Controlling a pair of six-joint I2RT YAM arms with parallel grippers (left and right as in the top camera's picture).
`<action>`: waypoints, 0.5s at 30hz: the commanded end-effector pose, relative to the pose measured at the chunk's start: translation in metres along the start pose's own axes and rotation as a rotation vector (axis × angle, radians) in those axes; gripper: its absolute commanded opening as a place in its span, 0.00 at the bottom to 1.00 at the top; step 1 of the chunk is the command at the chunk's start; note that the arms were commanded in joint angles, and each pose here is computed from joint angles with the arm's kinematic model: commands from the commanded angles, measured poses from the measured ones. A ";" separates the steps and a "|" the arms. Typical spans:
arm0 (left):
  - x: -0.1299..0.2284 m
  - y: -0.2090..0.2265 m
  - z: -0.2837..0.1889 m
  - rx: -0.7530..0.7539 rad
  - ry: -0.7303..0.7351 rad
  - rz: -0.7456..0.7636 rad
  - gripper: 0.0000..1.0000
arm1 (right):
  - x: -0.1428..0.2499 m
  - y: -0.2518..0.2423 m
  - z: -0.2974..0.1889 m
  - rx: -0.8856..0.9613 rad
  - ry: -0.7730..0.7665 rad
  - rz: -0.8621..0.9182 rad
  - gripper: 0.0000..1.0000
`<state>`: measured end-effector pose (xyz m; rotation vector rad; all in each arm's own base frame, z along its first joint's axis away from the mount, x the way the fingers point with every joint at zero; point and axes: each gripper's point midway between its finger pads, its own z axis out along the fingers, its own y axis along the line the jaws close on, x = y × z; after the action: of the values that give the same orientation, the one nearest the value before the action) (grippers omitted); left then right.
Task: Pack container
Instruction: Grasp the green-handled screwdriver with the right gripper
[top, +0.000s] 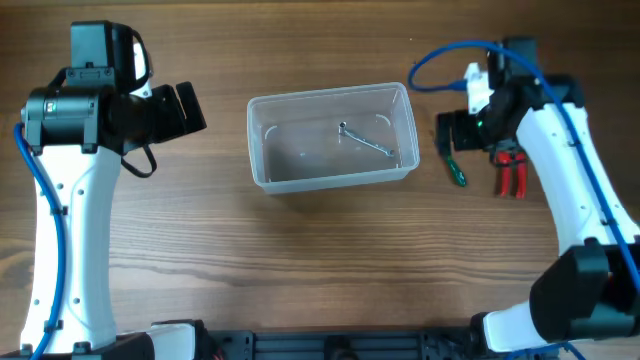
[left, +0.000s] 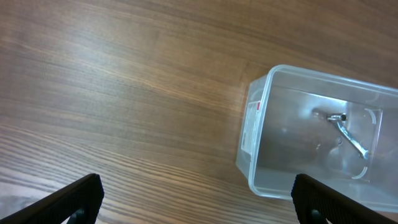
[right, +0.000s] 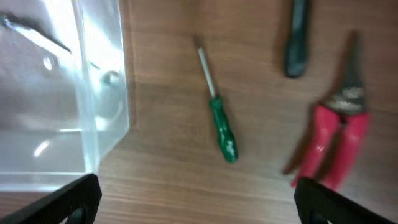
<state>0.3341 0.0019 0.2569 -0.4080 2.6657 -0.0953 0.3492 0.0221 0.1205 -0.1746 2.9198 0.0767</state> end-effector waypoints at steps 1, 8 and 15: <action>-0.004 0.000 -0.006 -0.002 -0.025 0.022 1.00 | 0.012 0.007 0.024 -0.052 0.017 -0.080 0.99; -0.004 0.000 -0.006 -0.002 -0.025 0.022 1.00 | 0.022 0.002 0.059 -0.049 0.074 -0.117 0.99; -0.004 0.000 -0.006 -0.002 -0.024 0.018 1.00 | 0.032 -0.021 0.095 0.026 0.167 -0.102 0.98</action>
<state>0.3343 0.0019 0.2569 -0.4079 2.6649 -0.0949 0.3453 0.0150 0.0398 -0.3153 3.0168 0.0747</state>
